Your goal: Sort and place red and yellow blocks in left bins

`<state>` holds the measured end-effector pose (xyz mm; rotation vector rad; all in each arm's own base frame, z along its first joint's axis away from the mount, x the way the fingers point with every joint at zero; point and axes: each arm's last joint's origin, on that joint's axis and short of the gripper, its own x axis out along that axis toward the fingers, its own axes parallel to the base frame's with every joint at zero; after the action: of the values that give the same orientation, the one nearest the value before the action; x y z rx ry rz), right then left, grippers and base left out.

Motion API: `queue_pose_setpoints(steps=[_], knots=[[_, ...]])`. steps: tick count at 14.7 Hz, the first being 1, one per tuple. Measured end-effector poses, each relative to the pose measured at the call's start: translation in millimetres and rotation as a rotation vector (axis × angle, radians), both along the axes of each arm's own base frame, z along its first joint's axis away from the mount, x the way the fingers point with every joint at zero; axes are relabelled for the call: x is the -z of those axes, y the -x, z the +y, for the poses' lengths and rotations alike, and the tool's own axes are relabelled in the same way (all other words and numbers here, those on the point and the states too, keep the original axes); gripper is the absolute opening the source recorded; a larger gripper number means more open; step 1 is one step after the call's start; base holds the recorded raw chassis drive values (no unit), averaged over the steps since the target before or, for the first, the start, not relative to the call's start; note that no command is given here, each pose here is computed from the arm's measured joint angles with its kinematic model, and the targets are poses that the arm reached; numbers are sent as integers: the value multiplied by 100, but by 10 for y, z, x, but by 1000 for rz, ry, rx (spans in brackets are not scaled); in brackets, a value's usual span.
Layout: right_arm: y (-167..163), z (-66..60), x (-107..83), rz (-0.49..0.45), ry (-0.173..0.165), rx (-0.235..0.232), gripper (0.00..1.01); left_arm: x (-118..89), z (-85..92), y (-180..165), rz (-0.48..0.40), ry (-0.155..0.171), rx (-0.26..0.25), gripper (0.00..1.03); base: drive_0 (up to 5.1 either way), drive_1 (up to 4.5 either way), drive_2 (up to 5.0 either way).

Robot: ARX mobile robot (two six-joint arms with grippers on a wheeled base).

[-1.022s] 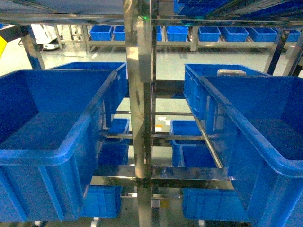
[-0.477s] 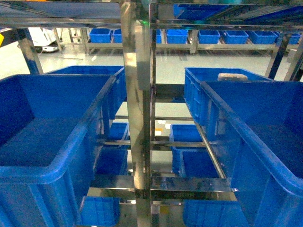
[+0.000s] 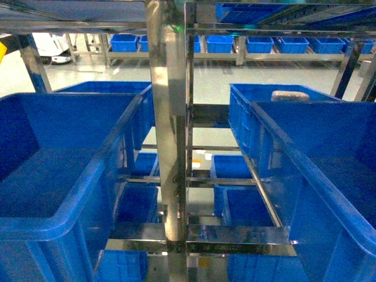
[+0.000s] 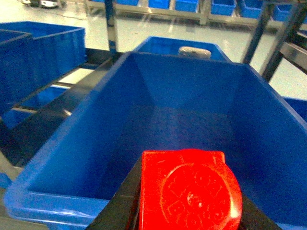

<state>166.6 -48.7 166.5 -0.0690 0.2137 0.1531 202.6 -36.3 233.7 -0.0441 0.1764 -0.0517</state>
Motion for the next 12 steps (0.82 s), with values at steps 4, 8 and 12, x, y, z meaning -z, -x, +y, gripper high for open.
queue_pose_setpoints(steps=[4, 8, 12], knots=[[-232, -155, 61, 39, 3, 19, 27, 1, -1, 0, 0, 0, 1, 27, 0, 0, 0], [-739, -248, 125, 95, -7, -30, 27, 0, 0, 0, 0, 0, 0, 27, 0, 0, 0], [-1305, -412, 226, 164, -9, -39, 27, 0, 0, 0, 0, 0, 0, 27, 0, 0, 0]])
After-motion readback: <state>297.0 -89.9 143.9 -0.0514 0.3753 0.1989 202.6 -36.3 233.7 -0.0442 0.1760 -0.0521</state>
